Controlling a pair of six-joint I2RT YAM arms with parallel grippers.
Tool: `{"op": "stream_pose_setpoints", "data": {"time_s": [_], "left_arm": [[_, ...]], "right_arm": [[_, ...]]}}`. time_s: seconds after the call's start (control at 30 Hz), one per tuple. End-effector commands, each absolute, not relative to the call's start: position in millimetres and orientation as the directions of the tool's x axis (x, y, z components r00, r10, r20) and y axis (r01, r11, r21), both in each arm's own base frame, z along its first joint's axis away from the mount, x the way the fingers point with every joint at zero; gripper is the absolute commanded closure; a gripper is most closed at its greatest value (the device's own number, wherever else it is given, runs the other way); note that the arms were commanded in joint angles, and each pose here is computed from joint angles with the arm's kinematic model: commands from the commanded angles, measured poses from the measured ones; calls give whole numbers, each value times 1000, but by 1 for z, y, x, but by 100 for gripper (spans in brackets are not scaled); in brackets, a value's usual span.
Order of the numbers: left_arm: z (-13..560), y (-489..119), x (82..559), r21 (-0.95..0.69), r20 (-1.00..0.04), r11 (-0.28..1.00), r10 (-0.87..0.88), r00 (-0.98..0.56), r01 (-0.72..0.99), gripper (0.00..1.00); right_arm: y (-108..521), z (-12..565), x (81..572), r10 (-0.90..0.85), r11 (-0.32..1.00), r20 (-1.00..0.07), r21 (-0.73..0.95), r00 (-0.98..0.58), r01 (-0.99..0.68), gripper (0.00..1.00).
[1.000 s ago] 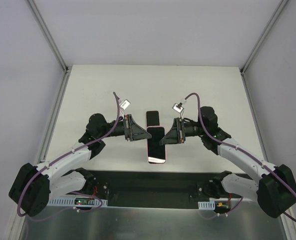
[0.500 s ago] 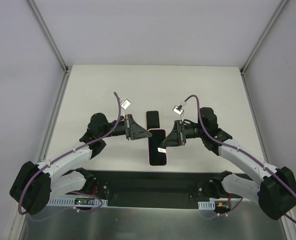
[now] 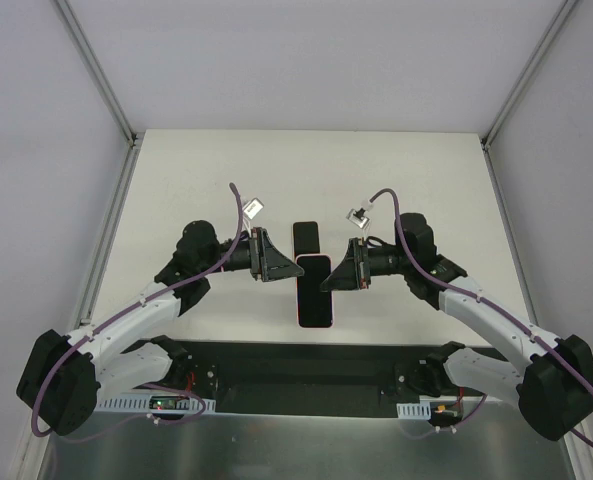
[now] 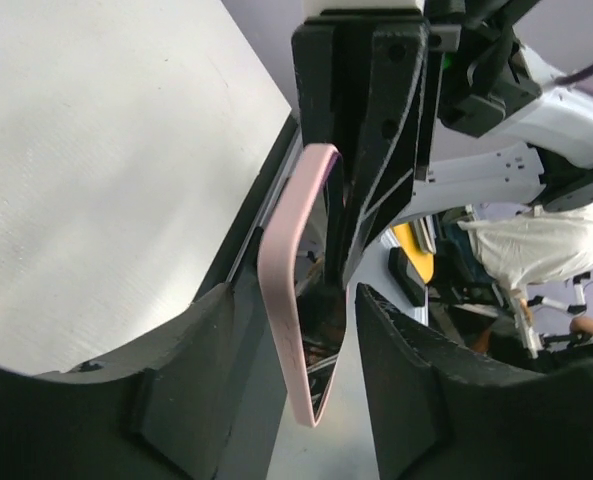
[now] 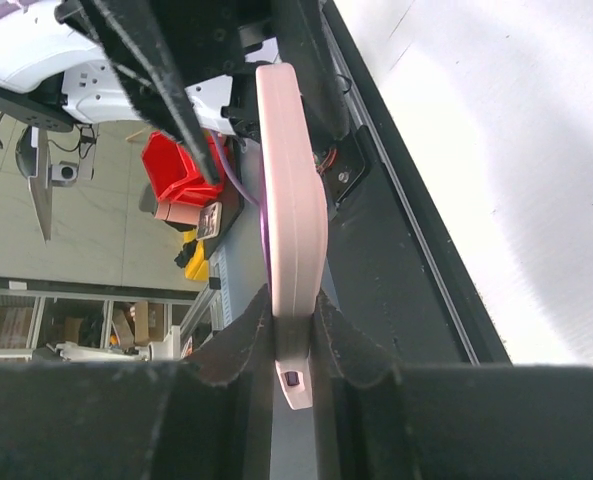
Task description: Put the phone into the phone case
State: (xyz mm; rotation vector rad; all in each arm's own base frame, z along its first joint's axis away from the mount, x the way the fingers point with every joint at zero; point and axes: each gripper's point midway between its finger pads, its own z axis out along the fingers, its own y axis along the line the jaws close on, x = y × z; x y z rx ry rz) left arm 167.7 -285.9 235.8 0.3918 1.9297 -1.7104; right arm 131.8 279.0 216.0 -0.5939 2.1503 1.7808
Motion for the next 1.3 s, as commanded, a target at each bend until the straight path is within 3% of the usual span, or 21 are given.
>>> {"op": "stream_pose_setpoints", "data": {"time_s": [0.0,0.2,0.43,0.73,0.93,1.07,1.1,1.17,1.27], "left_arm": [[250,-280,162,-785,-619,134,-156,-770,604,48],[236,-278,150,-843,-537,76,-170,-826,533,43],[234,-289,146,-850,-524,39,-171,-834,526,44],[243,-296,147,-852,-510,-21,-190,-839,523,83],[250,-300,143,-844,-514,-64,-185,-837,532,96],[256,-299,145,-842,-506,-85,-217,-835,533,100],[256,-299,145,-843,-503,-83,-224,-835,531,100],[259,-297,149,-838,-509,-72,-254,-822,541,100],[259,-296,153,-830,-531,-30,-268,-804,558,100]], "right_arm": [[282,259,140,-65,109,-559,820,-827,-562,92],[285,278,143,-47,91,-574,812,-817,-576,93],[289,288,145,-43,67,-564,822,-825,-565,98],[286,276,140,-67,78,-541,835,-839,-545,87],[285,269,138,-77,83,-534,838,-842,-539,85],[283,271,132,-93,63,-538,836,-838,-544,69],[282,270,130,-98,58,-541,835,-835,-548,59],[280,267,122,-118,43,-538,837,-835,-545,49],[275,257,112,-139,37,-521,847,-842,-530,48]]}}
